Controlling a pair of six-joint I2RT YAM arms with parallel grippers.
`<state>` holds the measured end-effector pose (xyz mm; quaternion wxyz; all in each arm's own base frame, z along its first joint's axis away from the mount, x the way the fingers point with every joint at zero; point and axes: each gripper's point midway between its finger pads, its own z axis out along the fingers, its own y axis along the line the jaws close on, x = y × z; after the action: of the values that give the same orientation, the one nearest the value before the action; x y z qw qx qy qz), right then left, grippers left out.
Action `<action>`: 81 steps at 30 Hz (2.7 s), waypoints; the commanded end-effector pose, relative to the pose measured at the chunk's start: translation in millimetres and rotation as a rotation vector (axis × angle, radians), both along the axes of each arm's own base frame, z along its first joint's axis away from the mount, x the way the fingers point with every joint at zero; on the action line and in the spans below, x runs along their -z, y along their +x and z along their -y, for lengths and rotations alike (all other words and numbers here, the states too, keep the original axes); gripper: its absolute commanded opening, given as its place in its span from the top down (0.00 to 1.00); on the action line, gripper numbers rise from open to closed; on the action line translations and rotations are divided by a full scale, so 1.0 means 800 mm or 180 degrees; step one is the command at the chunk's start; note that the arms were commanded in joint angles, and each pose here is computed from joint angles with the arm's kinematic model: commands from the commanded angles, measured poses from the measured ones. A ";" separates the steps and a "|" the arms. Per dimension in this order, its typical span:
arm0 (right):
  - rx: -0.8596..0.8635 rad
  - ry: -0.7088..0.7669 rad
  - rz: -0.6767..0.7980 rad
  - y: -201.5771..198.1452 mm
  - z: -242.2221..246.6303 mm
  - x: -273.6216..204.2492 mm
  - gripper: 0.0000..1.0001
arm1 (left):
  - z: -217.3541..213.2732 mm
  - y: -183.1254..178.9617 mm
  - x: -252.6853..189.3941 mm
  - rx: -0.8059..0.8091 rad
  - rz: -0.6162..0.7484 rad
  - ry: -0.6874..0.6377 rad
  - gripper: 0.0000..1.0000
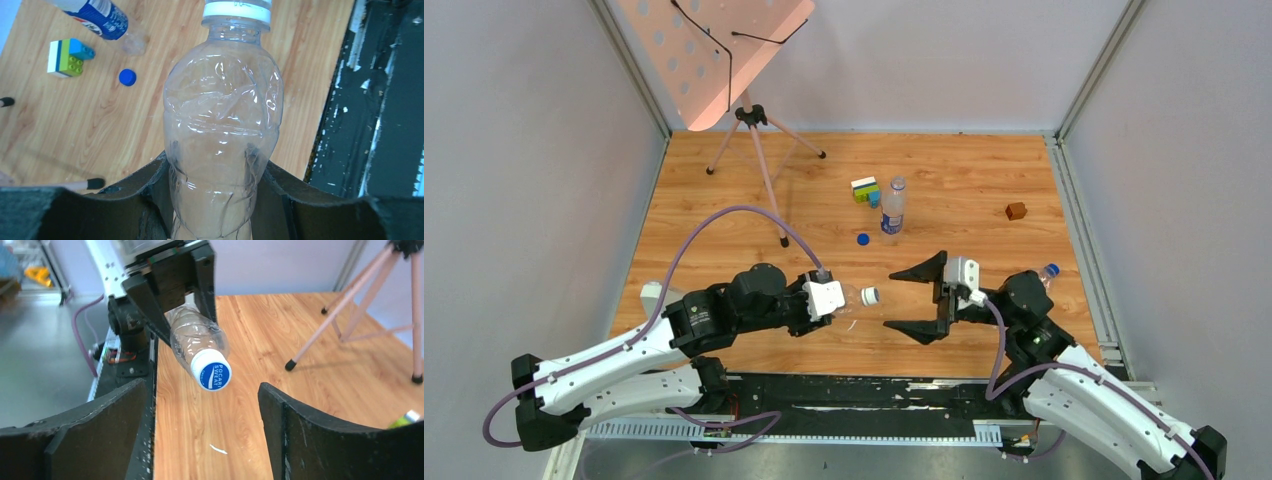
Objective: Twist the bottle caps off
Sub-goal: Unscrew the bottle cap from the plastic bottle.
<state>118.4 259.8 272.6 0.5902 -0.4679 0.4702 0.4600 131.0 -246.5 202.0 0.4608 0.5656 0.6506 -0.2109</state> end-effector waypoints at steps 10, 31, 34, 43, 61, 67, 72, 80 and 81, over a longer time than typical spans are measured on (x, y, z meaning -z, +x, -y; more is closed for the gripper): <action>0.1312 0.0647 -0.2758 0.087 0.002 -0.023 0.18 | -0.002 0.037 -0.012 -0.0311 0.0458 -0.0020 1.00; 0.0837 0.0238 -0.3463 0.078 -0.046 -0.004 0.42 | -0.010 0.041 -0.024 -0.0376 0.0600 -0.0124 1.00; 0.0806 0.0228 -0.3406 0.075 -0.044 -0.005 0.42 | -0.010 0.041 -0.023 -0.0374 0.0600 -0.0116 1.00; 0.0495 0.0010 -0.3250 0.055 -0.049 -0.003 0.68 | -0.007 0.040 -0.018 -0.0347 0.0556 -0.0098 1.00; -0.0247 -0.0351 -0.1306 0.018 -0.041 0.010 0.86 | 0.003 0.025 -0.019 -0.0247 0.0324 -0.0234 1.00; -0.0256 -0.0327 -0.0452 0.019 -0.032 0.010 0.86 | 0.005 0.012 -0.021 -0.0165 0.0115 -0.0265 1.00; -0.0193 -0.0324 0.0143 0.021 -0.025 0.008 0.85 | 0.010 0.002 -0.018 -0.0043 0.0004 -0.0258 1.00; 0.0032 -0.0229 0.0217 0.026 -0.014 -0.004 0.54 | 0.015 0.005 -0.009 -0.0016 0.0025 -0.0154 1.00; 0.0080 -0.0188 0.0182 0.027 -0.012 -0.007 0.48 | 0.015 0.006 -0.008 -0.0005 0.0045 -0.0136 1.00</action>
<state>131.1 276.4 261.8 0.5492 -0.5078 0.4866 0.4514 132.9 -255.4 193.3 0.4657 0.5626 0.6475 -0.2175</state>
